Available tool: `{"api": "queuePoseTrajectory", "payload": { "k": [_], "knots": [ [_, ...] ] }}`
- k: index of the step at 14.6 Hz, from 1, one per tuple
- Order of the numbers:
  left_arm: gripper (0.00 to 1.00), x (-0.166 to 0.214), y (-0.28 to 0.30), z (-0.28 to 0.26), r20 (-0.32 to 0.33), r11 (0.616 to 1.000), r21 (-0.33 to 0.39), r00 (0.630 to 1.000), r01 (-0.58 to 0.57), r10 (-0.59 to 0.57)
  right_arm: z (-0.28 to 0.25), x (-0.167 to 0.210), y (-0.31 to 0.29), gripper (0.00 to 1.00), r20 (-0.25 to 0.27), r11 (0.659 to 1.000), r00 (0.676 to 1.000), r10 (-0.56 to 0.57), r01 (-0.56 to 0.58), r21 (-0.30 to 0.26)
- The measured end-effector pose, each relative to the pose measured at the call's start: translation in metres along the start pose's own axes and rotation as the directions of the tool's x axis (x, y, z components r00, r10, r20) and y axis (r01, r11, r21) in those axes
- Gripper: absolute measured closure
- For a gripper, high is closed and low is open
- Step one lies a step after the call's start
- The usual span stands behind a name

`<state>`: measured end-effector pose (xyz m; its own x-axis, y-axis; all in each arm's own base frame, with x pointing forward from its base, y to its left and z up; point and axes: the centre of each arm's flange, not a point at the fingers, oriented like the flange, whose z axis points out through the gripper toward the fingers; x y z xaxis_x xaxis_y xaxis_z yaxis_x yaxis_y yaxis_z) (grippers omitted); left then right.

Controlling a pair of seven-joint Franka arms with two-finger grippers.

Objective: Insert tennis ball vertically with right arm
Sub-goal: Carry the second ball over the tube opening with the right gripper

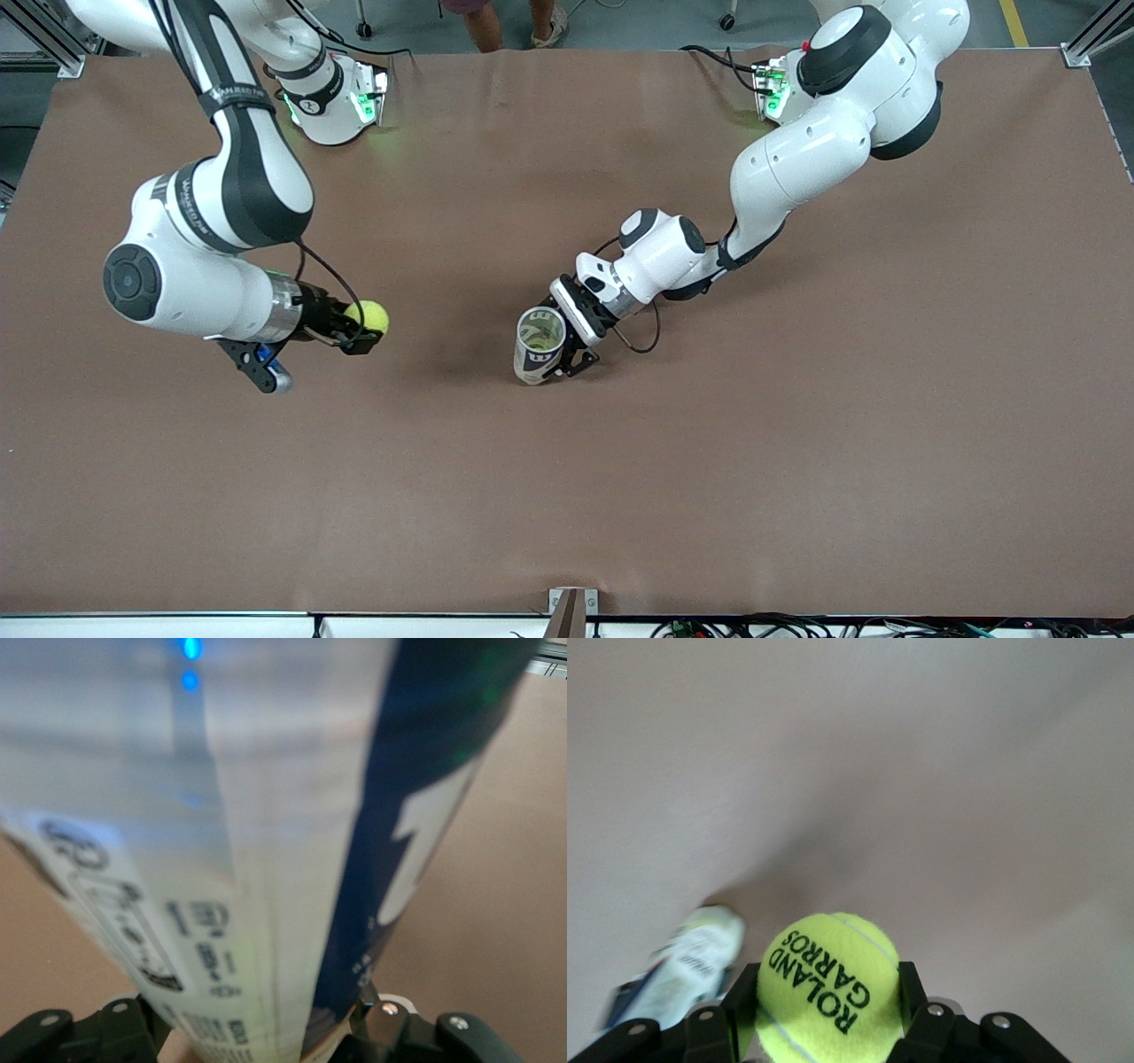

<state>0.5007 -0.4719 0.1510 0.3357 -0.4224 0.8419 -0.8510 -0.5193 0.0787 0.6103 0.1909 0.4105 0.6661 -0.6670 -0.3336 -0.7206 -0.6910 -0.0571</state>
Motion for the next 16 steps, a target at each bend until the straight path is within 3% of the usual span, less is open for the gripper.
{"api": "queuePoseTrajectory", "payload": {
  "k": [5, 7, 16],
  "knots": [
    [0.22, 0.000, 0.000, 0.000, 0.000, 1.000, 0.000, 1.000, 0.000, 0.000, -0.026, -0.051, -0.038, 0.34, 0.067, 0.974, 0.977, 0.205, -0.210, 0.088],
    [0.22, 0.000, 0.000, 0.000, 0.000, 1.000, -0.001, 1.000, 0.000, 0.000, -0.031, -0.068, -0.049, 0.34, 0.083, 0.960, 0.964, 0.254, -0.262, 0.100],
    [0.22, 0.000, 0.006, 0.002, 0.002, 1.000, -0.007, 1.000, -0.005, 0.005, 0.014, -0.129, -0.101, 0.34, 0.092, 0.886, 0.900, 0.426, -0.436, 0.158]
  ]
}}
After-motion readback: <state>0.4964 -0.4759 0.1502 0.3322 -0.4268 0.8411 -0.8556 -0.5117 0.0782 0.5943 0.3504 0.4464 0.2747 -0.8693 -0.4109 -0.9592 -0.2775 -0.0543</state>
